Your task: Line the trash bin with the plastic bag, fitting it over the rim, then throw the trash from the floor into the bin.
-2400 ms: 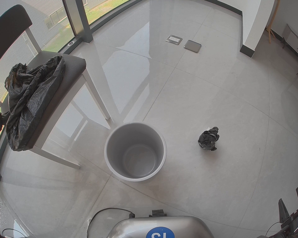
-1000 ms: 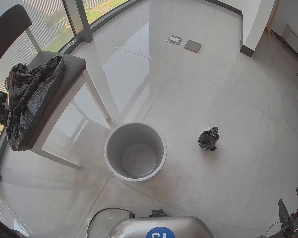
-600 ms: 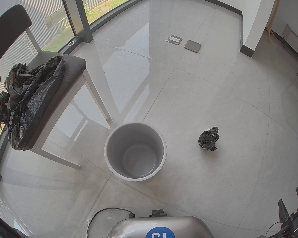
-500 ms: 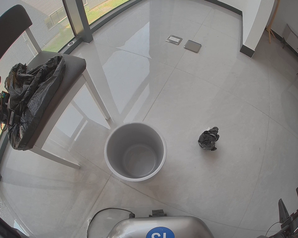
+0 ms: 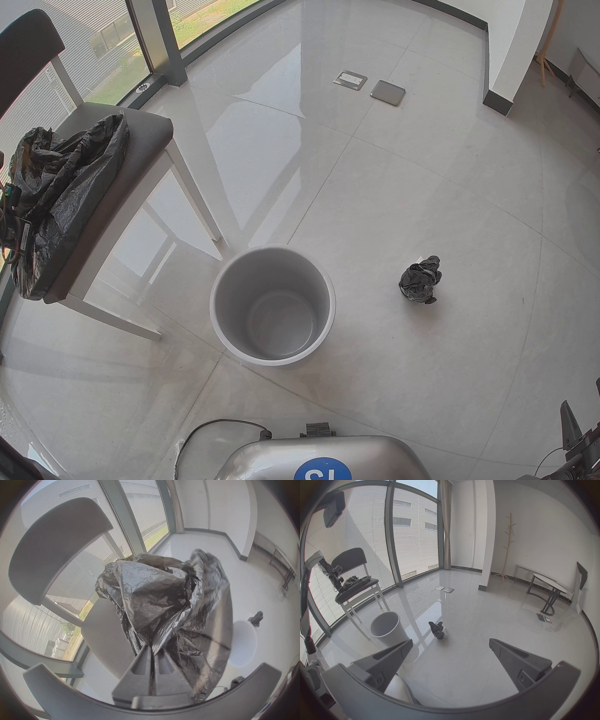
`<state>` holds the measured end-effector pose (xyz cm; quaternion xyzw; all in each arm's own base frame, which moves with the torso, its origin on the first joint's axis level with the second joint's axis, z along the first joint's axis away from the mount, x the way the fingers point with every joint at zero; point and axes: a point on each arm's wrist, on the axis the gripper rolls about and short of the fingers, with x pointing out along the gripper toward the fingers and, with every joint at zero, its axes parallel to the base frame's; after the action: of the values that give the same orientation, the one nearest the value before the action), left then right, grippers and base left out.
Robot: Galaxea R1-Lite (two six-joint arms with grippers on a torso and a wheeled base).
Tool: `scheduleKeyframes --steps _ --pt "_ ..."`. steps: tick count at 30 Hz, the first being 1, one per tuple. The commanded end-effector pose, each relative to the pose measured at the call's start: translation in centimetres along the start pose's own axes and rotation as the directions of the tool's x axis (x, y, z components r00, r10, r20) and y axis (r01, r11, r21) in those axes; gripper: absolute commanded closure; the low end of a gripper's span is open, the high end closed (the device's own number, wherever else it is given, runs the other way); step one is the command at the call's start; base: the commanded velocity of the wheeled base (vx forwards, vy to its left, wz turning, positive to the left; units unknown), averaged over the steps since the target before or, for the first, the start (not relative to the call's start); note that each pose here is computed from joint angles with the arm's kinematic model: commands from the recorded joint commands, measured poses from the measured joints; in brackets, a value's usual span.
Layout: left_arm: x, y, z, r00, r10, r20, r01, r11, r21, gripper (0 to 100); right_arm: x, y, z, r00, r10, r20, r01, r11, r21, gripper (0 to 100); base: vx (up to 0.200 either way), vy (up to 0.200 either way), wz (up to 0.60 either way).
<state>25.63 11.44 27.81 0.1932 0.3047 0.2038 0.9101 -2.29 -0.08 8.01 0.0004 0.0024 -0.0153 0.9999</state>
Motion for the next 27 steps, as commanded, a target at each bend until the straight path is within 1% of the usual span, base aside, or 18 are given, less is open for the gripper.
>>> scheduleKeyframes --steps 1,2,3,4,6,11,12,15,18,20,21,23,25,27 --pt "-0.6 0.0 0.3 0.998 -0.036 0.045 0.036 0.999 -0.002 100 0.0 0.0 -0.5 1.000 0.000 0.000 0.000 1.000 0.001 0 0.000 0.000 0.00" --pt "-0.6 0.0 0.3 0.998 -0.036 0.045 0.036 0.999 -0.002 100 0.0 0.0 -0.5 1.000 0.000 0.000 0.000 1.000 0.001 0 0.000 0.000 0.00" --pt "-1.2 0.1 0.2 0.995 -0.068 0.074 0.068 0.998 0.000 100 0.0 0.0 -0.5 1.000 0.000 0.000 0.000 1.000 0.001 0 0.000 0.000 0.00" --pt "-1.5 0.2 0.2 0.993 -0.080 0.087 0.081 0.997 0.000 100 0.0 0.0 -0.5 1.000 0.000 0.000 0.000 1.000 0.002 0 0.000 0.000 0.00" --pt "-1.8 0.2 0.1 0.991 -0.089 0.097 0.089 0.996 0.000 100 0.0 0.0 -0.5 1.000 0.000 0.000 0.000 1.000 0.002 0 0.000 0.000 0.00" --pt "-4.0 0.2 -0.5 0.979 -0.132 0.154 0.134 0.991 -0.002 100 0.0 0.0 -0.5 1.000 0.000 0.000 0.000 1.000 0.002 0 0.000 0.000 0.00" --pt "-4.4 0.2 -0.5 0.974 -0.149 0.173 0.151 0.989 0.002 100 0.0 0.0 -0.5 1.000 0.000 0.000 0.000 1.000 0.001 0 0.000 0.000 0.00" --pt "-5.6 0.1 -0.3 0.945 -0.218 0.243 0.226 0.974 -0.003 100 0.0 0.0 -0.5 1.000 0.000 0.000 0.000 1.000 0.002 0 0.000 0.000 0.00" --pt "-6.8 -0.1 0.0 0.926 -0.243 0.289 0.266 0.963 -0.043 100 0.0 0.0 -0.5 1.000 0.006 0.000 -0.006 1.000 -0.002 0 0.000 0.000 0.00" --pt "-7.7 -0.6 0.4 0.908 -0.269 0.321 0.307 0.949 -0.075 100 0.0 0.0 -0.5 1.000 0.020 0.000 -0.020 1.000 -0.007 0 0.000 0.000 0.00" --pt "-8.1 -0.6 0.6 0.901 -0.272 0.337 0.320 0.943 -0.095 100 0.0 0.0 -0.5 1.000 0.020 0.000 -0.020 1.000 -0.005 0 0.000 0.000 0.00" --pt "-8.7 -0.7 0.6 0.896 -0.276 0.348 0.332 0.936 -0.113 100 0.0 0.0 -0.5 1.000 0.018 0.000 -0.018 1.000 -0.007 0 0.000 0.000 0.00" --pt "-10.0 -1.1 0.6 0.882 -0.294 0.369 0.355 0.929 -0.107 100 0.0 0.0 -0.5 1.000 0.003 0.000 -0.003 1.000 -0.022 0 0.000 0.000 0.00" --pt "-10.8 -1.4 0.7 0.873 -0.310 0.376 0.368 0.925 -0.091 100 0.0 0.0 -0.5 1.000 0.006 -0.003 -0.006 0.999 -0.039 0 0.000 0.000 0.00"
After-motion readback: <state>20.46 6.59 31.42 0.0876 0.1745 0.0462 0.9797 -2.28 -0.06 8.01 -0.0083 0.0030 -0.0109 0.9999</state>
